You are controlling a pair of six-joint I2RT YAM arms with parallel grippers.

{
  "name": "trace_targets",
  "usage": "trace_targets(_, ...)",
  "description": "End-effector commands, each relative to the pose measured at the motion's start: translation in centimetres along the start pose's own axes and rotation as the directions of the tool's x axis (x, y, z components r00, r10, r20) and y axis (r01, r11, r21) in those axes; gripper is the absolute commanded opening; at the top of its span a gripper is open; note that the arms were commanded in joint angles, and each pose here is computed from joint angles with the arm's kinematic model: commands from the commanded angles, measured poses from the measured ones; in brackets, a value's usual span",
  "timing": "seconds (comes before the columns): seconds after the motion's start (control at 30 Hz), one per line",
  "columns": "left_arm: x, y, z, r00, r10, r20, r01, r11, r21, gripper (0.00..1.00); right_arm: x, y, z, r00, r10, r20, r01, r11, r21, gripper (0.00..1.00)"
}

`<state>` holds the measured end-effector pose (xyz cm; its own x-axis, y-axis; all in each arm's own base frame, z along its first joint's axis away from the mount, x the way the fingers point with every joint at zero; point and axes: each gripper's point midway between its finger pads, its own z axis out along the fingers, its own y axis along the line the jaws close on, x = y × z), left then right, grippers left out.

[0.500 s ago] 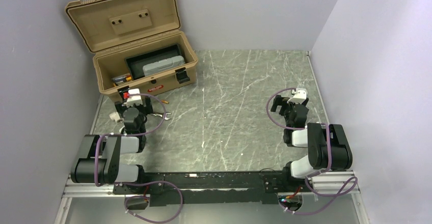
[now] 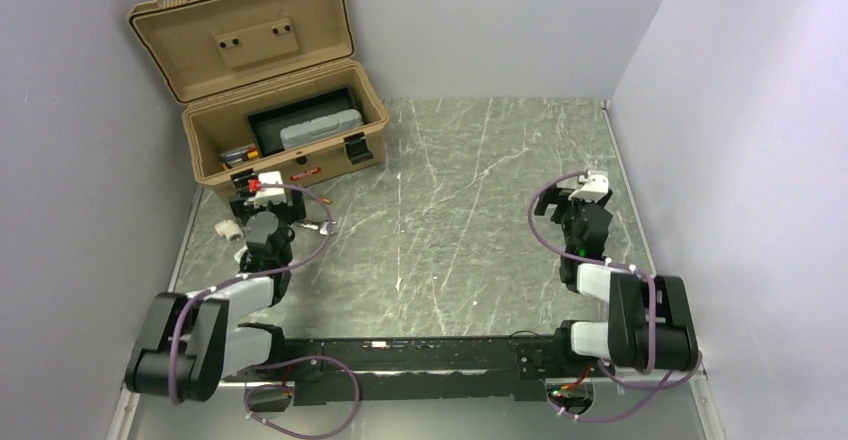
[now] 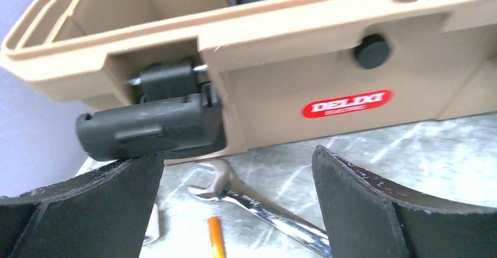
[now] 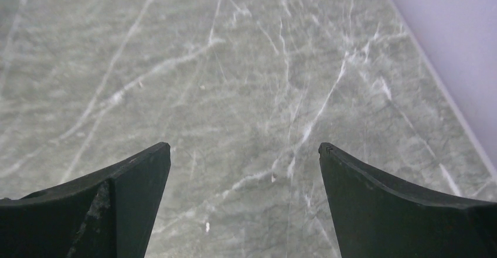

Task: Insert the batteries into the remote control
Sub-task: Move the remote control to the center of the board.

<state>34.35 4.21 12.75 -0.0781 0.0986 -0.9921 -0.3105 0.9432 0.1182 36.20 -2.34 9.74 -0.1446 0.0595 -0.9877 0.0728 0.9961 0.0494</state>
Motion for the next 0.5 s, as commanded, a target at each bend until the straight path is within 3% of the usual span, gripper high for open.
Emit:
trace_targets(0.0,-3.0,-0.8,-0.6,1.0,-0.016,0.004,0.016,0.999,-0.036,0.99,-2.6,0.5,-0.6,0.999,0.041,0.001,-0.041,0.999,-0.016,1.0)
trace_targets(0.17,-3.9,-0.4,-2.1,0.985,-0.142,-0.095,0.132,0.986,-0.105,0.99,-4.2,1.6,-2.4,0.99,0.138,-0.002,-0.138,0.989,-0.045,1.0)
trace_targets(0.3,-6.0,0.8,-3.2,0.969,-0.205,-0.141,0.182,0.97,-0.161,0.99,-5.0,-0.7,-3.5,0.924,0.382,-0.015,-0.374,0.912,0.167,1.0)
trace_targets(0.47,-9.6,1.8,-4.4,0.956,-0.255,-0.147,0.232,0.96,-0.156,0.99,-6.0,-0.4,-3.8,0.905,0.418,-0.08,-0.397,0.896,0.198,1.0)
